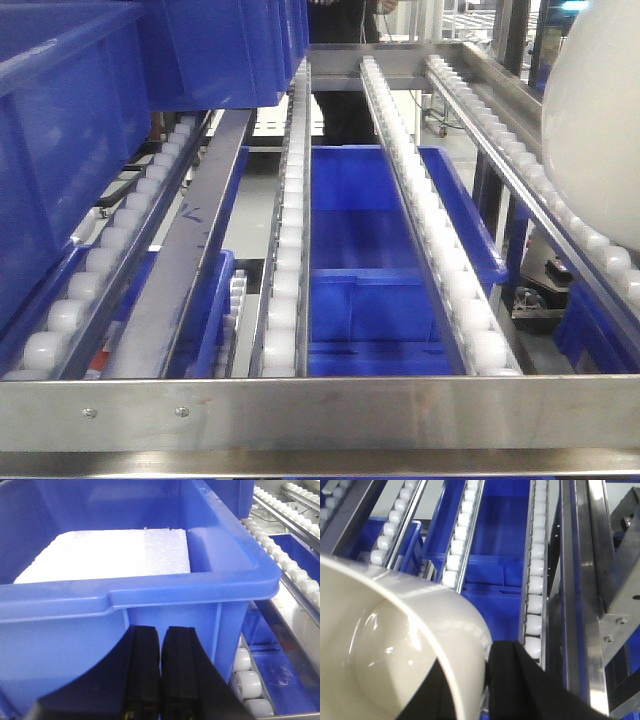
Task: Move white bin to right shelf second layer
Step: 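Swing the right gripper forward and lower the bin onto the roller shelf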
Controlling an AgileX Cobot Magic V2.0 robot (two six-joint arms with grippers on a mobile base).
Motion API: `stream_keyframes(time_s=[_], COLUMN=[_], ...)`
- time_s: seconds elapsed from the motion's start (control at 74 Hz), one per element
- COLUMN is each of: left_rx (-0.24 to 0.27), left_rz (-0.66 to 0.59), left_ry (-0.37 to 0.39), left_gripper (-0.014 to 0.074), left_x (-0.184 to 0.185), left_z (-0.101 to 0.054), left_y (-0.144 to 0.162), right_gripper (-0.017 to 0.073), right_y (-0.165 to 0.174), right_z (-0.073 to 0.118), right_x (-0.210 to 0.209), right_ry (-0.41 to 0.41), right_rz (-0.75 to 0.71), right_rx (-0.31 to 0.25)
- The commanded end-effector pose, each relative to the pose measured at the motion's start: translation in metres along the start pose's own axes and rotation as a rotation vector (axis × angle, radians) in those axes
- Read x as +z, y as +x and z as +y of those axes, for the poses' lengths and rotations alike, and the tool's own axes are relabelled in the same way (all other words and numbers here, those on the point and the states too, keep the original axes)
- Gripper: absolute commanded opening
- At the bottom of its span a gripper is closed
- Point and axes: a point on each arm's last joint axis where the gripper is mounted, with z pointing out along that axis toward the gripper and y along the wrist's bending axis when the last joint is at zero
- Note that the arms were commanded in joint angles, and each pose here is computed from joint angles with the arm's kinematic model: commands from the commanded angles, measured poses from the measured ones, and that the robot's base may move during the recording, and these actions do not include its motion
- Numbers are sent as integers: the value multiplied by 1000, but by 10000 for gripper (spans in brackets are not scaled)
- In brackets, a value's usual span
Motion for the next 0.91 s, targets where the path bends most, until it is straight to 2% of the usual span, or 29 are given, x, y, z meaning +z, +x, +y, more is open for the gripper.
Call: stream_keyframes(time_s=[0.0, 0.216, 0.514, 0.73, 0.892], left_rx=[-3, -3, -3, -3, -3], left_rz=[-65, -65, -65, -65, -65], left_ry=[2, 2, 2, 2, 2], left_gripper=[85, 85, 85, 85, 85], left_x=[1, 1, 1, 1, 1], left_z=[0, 0, 0, 0, 0], left_y=[4, 4, 4, 4, 4], right_gripper=[56, 56, 56, 56, 56], right_y=[-17, -27, -55, -54, -48], right_z=[2, 10, 47, 61, 70], right_x=[1, 49, 126, 177, 199], right_ry=[-12, -38, -131, -138, -145], right_rz=[-99, 36, 130, 222, 268], right_rx=[13, -10, -68, -93, -116])
